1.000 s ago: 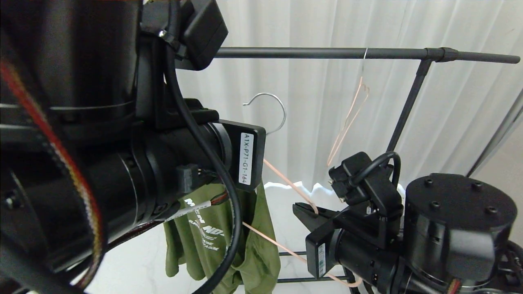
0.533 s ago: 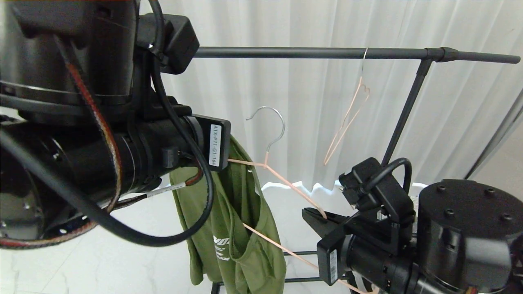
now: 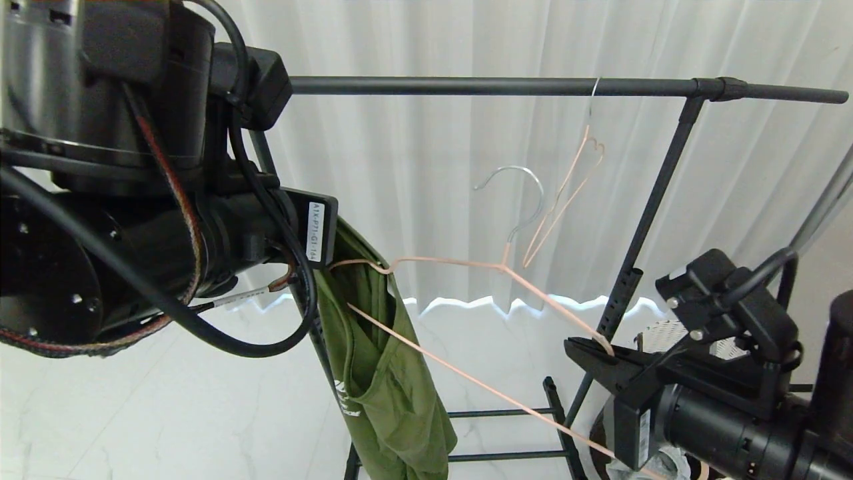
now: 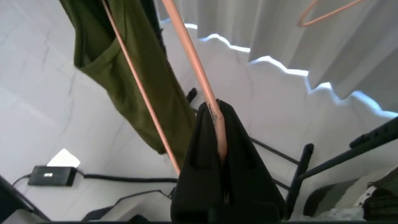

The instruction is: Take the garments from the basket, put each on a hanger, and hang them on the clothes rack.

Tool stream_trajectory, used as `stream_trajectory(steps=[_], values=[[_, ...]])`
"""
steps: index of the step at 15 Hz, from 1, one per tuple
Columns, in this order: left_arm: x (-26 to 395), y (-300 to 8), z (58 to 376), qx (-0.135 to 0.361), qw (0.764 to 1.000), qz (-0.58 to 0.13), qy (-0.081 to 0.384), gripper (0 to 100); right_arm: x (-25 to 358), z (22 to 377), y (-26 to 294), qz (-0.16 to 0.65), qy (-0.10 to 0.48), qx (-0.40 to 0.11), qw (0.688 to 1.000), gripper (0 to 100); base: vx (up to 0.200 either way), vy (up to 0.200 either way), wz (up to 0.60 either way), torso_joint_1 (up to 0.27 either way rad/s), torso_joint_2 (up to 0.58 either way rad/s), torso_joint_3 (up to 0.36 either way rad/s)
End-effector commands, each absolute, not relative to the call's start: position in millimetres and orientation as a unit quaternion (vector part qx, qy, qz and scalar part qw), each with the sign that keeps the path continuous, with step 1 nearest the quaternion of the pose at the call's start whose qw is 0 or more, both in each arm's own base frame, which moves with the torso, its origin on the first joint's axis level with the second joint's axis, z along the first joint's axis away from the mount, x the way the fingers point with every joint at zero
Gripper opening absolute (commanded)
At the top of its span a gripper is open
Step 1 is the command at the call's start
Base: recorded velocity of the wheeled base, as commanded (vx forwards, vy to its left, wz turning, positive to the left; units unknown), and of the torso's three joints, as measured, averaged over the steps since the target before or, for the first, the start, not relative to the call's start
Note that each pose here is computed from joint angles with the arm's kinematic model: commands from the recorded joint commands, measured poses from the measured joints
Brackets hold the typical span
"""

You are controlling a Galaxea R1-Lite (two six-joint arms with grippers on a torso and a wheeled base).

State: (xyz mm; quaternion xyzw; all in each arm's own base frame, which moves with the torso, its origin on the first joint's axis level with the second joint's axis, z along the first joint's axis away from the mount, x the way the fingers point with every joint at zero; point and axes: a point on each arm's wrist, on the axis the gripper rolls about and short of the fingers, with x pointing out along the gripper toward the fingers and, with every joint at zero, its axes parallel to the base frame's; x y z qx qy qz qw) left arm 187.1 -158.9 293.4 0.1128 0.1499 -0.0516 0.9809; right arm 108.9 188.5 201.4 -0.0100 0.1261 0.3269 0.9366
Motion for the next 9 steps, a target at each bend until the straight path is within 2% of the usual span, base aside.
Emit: stream_trajectory(steps=[1,4,9], values=[[187,-158,289,0.119,0.98,-0.044,0.155,0,107,214,175,0.32,0.103,0.008,0.942,0,0.0,0.0,0.0,0.0,0.0,0.0],[187,-158,288,0.12,0.98,-0.04,0.155,0,105,217,167,0.315,0.103,0.002,0.943,0,0.0,0.0,0.0,0.0,0.0,0.0],[172,-174,290,0.121,0.978,-0.083,0.147,0,107,215,170,0.312,0.109,-0.004,0.944,0,0.0,0.0,0.0,0.0,0.0,0.0]])
